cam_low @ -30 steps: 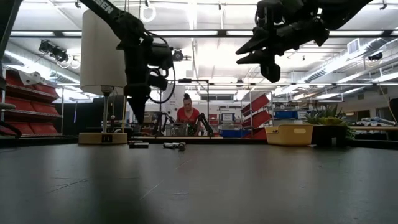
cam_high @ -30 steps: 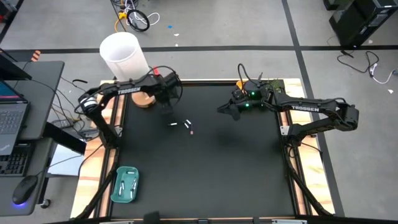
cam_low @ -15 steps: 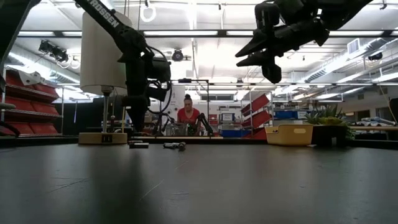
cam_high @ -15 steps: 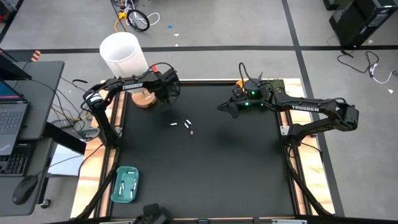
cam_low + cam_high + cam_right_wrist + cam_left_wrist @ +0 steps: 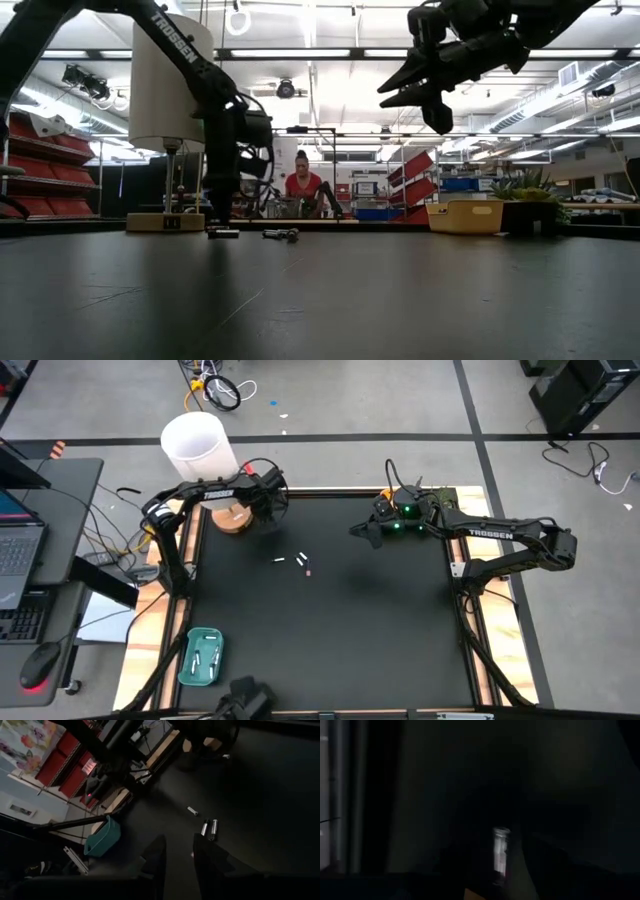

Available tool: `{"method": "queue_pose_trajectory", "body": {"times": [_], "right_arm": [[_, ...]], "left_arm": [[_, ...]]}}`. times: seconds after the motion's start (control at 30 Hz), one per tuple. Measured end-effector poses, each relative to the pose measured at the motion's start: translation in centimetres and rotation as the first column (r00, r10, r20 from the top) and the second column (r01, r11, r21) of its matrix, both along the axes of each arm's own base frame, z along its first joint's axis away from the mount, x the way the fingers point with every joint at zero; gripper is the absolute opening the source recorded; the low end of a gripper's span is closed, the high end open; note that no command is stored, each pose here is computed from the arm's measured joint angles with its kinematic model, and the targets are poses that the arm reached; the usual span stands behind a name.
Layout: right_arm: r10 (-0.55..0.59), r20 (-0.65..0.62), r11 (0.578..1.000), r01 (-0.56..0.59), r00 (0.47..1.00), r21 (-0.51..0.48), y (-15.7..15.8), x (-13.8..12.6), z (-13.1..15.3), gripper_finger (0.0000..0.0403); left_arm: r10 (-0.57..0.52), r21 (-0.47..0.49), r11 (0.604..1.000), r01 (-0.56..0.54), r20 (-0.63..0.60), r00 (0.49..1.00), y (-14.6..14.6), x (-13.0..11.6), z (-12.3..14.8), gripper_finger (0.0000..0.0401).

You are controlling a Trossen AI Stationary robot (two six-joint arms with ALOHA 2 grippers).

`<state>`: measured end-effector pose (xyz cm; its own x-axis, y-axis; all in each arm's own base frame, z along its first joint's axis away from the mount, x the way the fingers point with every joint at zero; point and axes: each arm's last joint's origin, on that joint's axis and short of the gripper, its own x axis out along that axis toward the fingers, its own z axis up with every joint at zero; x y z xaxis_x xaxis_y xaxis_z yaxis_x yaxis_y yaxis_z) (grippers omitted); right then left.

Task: Sort batteries
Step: Put the silver battery into the blue bin

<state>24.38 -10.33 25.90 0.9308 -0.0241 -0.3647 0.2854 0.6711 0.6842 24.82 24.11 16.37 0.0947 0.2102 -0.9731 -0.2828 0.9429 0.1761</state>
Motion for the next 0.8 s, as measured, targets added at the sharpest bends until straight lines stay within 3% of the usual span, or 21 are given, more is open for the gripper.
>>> {"method": "queue_pose_trajectory", "body": {"times": [0.07,0.43,0.8], "right_arm": [[-0.005,0.000,1.000,0.005,1.000,0.013,0.0,0.0,0.0,0.0084],[-0.021,0.010,1.000,0.021,1.000,0.007,0.1,0.1,0.1,0.0084],[-0.020,0.013,1.000,0.020,1.000,0.007,0.1,0.1,0.1,0.0084]], "left_arm": [[0.007,0.017,1.000,-0.007,-0.003,1.000,0.2,0.0,-0.1,0.0190],[0.010,-0.127,0.992,-0.015,-0.042,0.999,-0.1,-0.6,-1.4,0.0173],[-0.017,-0.135,0.991,0.013,-0.030,0.999,-0.8,0.2,-1.6,0.0028]]}}
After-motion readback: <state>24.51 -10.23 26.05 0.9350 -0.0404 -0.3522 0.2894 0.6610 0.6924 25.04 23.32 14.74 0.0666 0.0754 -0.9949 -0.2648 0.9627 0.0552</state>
